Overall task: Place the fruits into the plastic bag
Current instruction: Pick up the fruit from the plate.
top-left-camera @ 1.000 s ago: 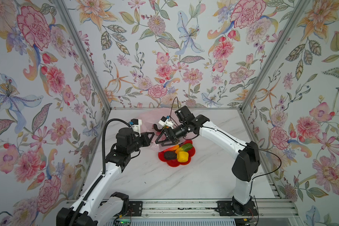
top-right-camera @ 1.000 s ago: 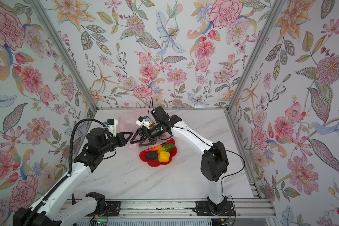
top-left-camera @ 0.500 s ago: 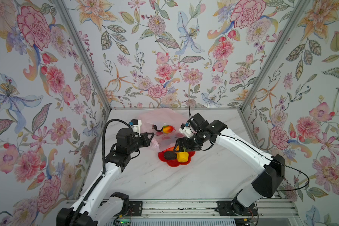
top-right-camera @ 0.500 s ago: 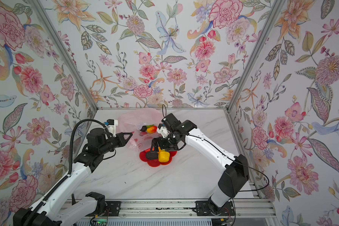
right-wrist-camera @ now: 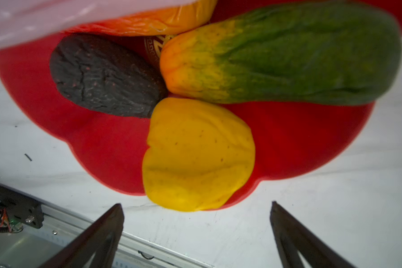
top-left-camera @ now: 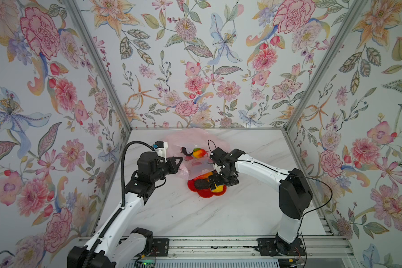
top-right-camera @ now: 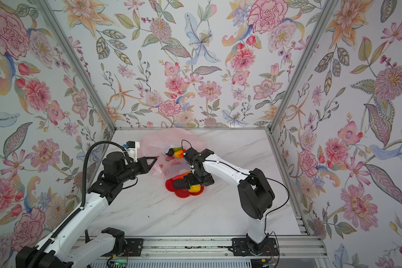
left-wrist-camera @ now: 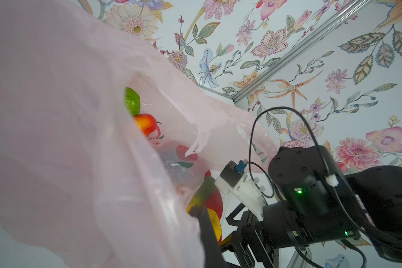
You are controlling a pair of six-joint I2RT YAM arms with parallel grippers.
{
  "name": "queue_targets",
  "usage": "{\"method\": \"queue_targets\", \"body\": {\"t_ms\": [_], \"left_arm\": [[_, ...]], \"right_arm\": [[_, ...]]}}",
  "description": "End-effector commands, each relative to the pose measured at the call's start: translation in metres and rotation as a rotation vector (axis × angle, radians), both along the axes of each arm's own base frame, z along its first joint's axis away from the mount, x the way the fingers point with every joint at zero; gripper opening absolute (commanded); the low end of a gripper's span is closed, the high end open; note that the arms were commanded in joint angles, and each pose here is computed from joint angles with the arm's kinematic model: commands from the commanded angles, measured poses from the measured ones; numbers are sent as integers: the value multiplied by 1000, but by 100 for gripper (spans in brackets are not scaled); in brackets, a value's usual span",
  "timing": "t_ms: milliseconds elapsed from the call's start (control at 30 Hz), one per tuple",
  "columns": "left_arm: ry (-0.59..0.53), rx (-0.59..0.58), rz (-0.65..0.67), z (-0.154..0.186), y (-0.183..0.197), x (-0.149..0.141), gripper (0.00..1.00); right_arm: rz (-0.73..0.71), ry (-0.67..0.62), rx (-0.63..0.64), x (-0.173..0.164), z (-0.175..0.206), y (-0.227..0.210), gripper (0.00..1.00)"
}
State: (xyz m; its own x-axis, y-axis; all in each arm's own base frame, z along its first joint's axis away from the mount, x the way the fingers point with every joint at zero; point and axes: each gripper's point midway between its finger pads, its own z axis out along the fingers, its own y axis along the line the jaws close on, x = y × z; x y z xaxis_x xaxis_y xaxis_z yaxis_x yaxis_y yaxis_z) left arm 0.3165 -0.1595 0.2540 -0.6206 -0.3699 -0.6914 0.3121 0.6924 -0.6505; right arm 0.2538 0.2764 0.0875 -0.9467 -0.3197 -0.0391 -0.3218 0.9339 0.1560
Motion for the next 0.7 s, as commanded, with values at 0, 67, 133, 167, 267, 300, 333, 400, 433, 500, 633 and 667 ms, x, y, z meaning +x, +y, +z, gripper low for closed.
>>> {"method": "queue_targets", "body": {"t_ms": [0, 67, 133, 167, 267, 300, 333, 400, 433, 500, 633, 667], "left_arm": [[0, -11, 1, -1, 2, -2, 0], [4, -10, 0, -1, 2, -3, 0], [6, -9, 2, -1, 3, -3, 0], [4, -8, 3, -1, 3, -4, 0], [9, -8, 3, -2, 3, -5, 0], [9, -8, 1, -2, 3, -5, 0], [11, -7, -1, -2, 2, -6, 0], [12, -7, 1, -2, 3, -6, 0], [13, -7, -2, -3, 2, -6, 0], [14, -7, -2, -4, 3, -7, 0], [18, -7, -4, -6, 2, -7, 0], [19, -8, -6, -7, 2, -7, 0]], "right_arm": [[-8, -35, 6, 18, 0, 5, 99], [1, -28, 9, 20, -4, 9, 99], [9, -20, 11, 22, -9, 13, 99], [13, -18, 14, 23, -11, 15, 100], [16, -17, 24, 26, -15, 20, 99], [16, -12, 27, 26, -16, 22, 98], [16, -7, 27, 26, -18, 23, 98], [16, -2, 31, 26, -20, 25, 97], [15, 1, 32, 26, -22, 26, 96], [13, 5, 36, 25, -24, 27, 93], [15, 10, 39, 23, -25, 30, 84], [16, 9, 37, 22, -25, 30, 83]]}}
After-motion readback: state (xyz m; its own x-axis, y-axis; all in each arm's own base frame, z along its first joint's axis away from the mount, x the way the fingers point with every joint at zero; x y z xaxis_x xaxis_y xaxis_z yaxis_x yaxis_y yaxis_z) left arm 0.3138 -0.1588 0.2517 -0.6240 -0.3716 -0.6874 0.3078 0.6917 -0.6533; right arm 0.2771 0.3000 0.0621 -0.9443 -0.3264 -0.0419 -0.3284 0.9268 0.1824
